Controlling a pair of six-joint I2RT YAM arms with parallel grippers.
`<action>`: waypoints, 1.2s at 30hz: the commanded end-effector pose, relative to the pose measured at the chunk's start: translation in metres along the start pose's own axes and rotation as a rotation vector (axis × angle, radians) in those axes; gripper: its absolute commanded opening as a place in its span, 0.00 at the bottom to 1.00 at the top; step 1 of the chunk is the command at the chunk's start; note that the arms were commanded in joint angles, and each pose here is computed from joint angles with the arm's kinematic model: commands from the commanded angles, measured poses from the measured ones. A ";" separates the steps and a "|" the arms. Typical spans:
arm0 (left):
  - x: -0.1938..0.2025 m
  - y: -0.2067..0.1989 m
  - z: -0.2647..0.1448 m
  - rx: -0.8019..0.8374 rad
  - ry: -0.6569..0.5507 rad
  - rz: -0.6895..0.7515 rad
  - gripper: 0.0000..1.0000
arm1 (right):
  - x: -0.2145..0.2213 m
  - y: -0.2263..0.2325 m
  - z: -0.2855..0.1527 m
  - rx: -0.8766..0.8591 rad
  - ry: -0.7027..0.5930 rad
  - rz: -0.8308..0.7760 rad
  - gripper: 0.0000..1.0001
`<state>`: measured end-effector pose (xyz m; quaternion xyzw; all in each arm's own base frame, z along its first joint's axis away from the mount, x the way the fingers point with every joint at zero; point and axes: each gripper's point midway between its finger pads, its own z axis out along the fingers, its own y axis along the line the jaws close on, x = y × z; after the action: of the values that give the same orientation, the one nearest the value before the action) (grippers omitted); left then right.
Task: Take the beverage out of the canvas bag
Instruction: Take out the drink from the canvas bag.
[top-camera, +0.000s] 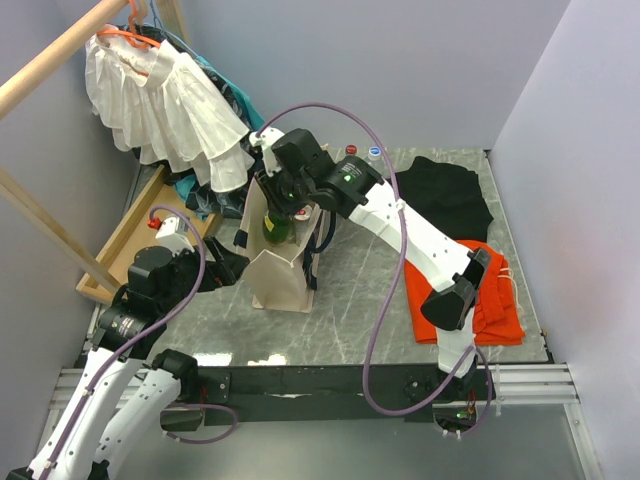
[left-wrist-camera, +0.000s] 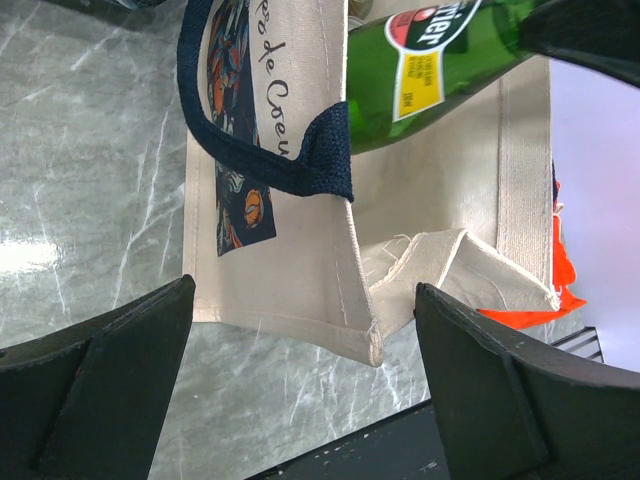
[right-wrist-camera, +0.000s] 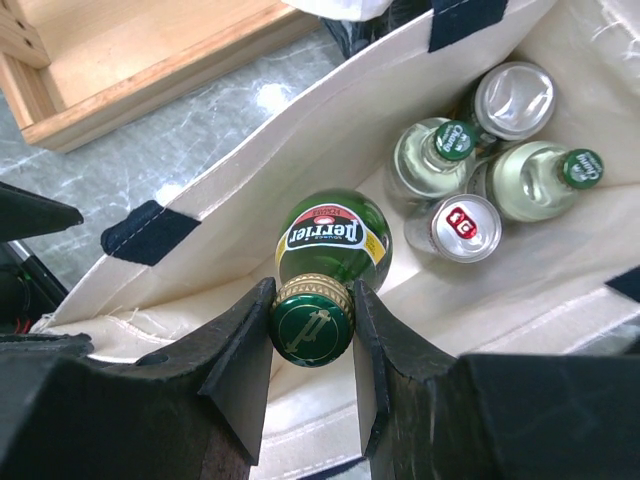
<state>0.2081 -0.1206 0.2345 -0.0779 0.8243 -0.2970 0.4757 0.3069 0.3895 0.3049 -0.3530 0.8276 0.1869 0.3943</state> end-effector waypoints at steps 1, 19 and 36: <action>0.001 0.001 0.002 0.000 0.000 0.001 0.96 | -0.078 0.001 -0.074 0.000 -0.298 -0.010 0.00; 0.000 0.002 0.001 -0.006 -0.008 -0.001 0.96 | -0.095 0.008 -0.120 -0.022 -0.411 -0.021 0.00; 0.000 0.005 0.002 -0.023 -0.009 -0.005 0.96 | -0.111 -0.008 -0.140 0.069 -0.469 -0.076 0.00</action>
<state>0.2083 -0.1204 0.2347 -0.0819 0.8239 -0.2977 0.4752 0.2887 0.3647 0.3730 -0.3652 0.7866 0.1829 0.4631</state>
